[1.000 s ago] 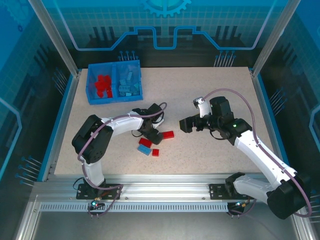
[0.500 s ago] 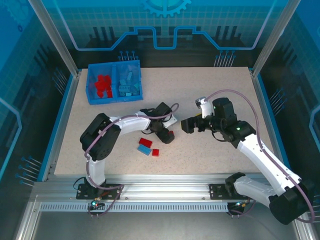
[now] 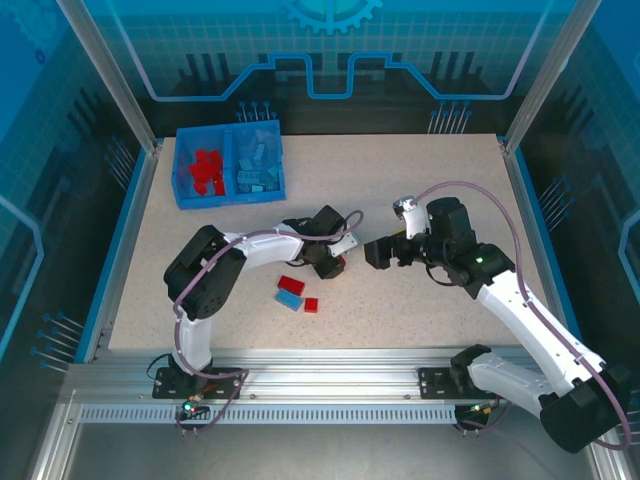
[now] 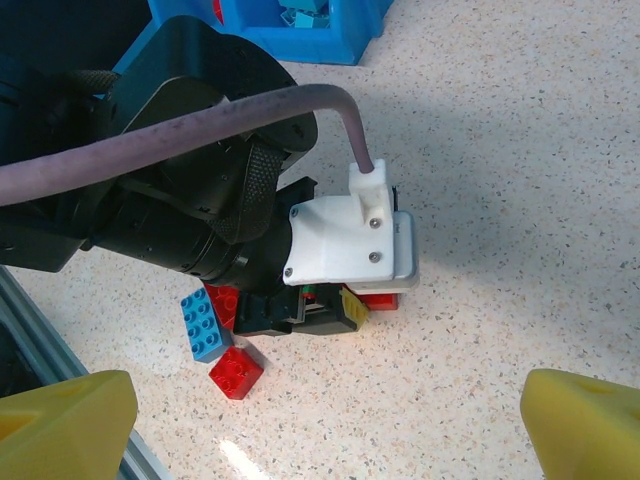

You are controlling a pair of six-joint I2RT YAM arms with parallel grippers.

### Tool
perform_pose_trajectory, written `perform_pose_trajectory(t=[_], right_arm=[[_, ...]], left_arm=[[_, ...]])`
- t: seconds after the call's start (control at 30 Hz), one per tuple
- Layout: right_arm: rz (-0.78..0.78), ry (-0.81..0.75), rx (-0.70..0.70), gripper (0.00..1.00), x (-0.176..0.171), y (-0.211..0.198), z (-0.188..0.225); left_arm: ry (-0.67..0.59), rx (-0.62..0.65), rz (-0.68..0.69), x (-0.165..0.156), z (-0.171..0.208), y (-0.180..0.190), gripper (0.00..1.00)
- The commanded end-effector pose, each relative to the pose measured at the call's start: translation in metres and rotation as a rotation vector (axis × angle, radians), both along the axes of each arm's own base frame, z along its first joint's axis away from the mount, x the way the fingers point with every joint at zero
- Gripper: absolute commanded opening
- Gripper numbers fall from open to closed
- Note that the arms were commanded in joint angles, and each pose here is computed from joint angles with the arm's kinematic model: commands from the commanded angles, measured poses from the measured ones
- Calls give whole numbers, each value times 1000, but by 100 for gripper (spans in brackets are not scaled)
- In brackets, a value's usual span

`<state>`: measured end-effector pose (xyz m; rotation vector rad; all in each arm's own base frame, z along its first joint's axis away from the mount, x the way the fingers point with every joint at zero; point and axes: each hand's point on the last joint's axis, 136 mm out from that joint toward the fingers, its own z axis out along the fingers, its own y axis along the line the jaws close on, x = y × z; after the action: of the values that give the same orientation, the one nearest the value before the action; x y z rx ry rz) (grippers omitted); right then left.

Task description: Sort the legos into containers by color

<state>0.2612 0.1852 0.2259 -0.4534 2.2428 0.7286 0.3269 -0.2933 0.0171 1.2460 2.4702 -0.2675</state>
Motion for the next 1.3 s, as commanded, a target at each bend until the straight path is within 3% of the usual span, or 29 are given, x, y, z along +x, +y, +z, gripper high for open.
perform_pose_trajectory(t=[0.0,0.13,0.33,0.57,0.77,0.9,1.03,1.2,1.27], right_arm=[[22,7,2,100,-7,3,-1],[31,16,14,100,-6,6,-2],[39,8,32,100,-6,9,2],[45,0,54,100,-4,13,4],[47,-3,53,100,-6,13,5],[42,-15,50,100,-9,10,8],[38,-19,46,100,-10,9,9],[27,-32,53,100,-11,7,13],[25,-15,49,100,-13,6,4]], left_arm=[[58,-6,2,-18,-8,-1,33],[-13,-68,76,-2,19,-2,33],[-135,-259,331,45,94,26,33],[-225,-416,709,113,161,122,33],[-303,-416,968,161,191,216,34],[-301,-403,1204,185,184,296,33],[-268,-419,1364,198,170,348,34],[-87,-494,1458,207,131,371,40],[-79,-471,1462,207,125,375,43]])
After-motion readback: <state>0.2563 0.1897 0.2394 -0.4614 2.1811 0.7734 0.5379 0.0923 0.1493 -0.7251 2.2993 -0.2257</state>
